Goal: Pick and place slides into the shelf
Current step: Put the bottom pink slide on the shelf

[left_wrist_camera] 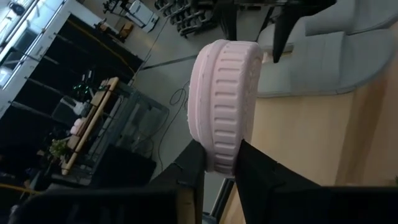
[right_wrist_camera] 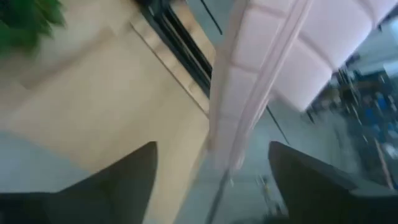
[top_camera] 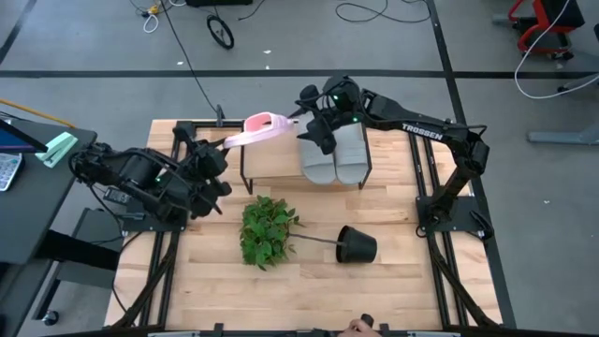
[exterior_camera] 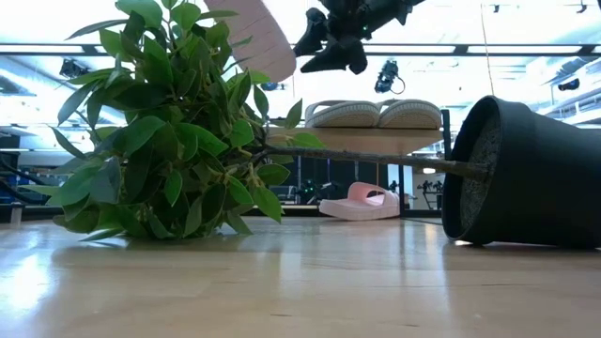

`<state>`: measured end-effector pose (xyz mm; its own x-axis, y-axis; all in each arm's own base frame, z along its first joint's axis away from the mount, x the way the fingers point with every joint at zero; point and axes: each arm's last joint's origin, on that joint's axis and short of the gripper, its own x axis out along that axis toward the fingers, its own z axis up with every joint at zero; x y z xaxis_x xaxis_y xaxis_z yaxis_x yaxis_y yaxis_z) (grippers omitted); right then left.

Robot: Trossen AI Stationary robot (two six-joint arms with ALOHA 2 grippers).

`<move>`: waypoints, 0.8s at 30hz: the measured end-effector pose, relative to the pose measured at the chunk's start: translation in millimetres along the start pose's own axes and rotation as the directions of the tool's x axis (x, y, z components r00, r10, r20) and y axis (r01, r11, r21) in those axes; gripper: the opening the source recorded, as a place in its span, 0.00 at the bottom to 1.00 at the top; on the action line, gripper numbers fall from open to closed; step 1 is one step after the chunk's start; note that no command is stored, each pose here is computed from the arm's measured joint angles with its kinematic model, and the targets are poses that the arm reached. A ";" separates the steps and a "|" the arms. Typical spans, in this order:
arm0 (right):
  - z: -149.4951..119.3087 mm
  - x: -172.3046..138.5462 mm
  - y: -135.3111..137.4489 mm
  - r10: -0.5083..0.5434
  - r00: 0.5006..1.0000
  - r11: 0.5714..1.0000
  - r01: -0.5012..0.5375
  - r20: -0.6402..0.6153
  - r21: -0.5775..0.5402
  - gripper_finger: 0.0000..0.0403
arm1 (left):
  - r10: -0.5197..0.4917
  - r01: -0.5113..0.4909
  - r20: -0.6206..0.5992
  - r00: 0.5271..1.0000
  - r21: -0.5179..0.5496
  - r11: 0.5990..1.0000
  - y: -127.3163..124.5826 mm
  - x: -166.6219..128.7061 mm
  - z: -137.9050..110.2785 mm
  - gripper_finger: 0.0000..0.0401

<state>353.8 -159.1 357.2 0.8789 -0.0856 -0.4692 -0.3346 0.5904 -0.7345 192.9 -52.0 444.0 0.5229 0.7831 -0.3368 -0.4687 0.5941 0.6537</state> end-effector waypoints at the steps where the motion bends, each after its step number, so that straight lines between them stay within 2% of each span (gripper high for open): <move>1: 0.0 0.3 0.0 -0.012 1.000 1.000 0.012 -0.028 0.000 0.78 | 0.006 -0.006 -0.004 1.000 -0.001 1.000 0.7 1.3 0.0 0.17; 4: 1.4 -2.2 -0.9 -0.045 0.995 0.999 0.045 -0.088 -0.001 0.86 | 0.031 -0.031 -0.028 0.999 -0.002 1.000 1.7 8.0 0.8 0.17; 8: 10.6 -15.0 -3.4 -0.080 0.992 0.996 0.083 -0.094 0.033 0.90 | 0.077 -0.073 -0.086 0.993 0.047 0.996 -5.5 25.9 5.3 0.17; 14: 30.8 -50.0 -7.1 -0.126 0.991 0.985 0.131 -0.055 0.113 0.88 | 0.150 -0.124 -0.186 0.971 0.142 0.982 -24.0 62.0 12.5 0.16; 20: 45.8 -94.1 -4.9 -0.139 0.989 0.967 0.144 -0.042 0.212 0.86 | 0.202 -0.157 -0.271 0.941 0.179 0.971 -50.5 98.4 15.9 0.15; 24: 52.2 -119.0 -3.1 -0.156 0.987 0.953 0.159 -0.034 0.259 0.85 | 0.245 -0.167 -0.304 0.920 0.260 0.951 -67.0 117.1 15.1 0.15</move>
<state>268.0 -108.8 440.9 0.9084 -0.2034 -0.3654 -0.0911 0.7565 -0.6476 296.3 -2.9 371.1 0.1497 0.9224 -0.3560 -0.3483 0.3861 0.8542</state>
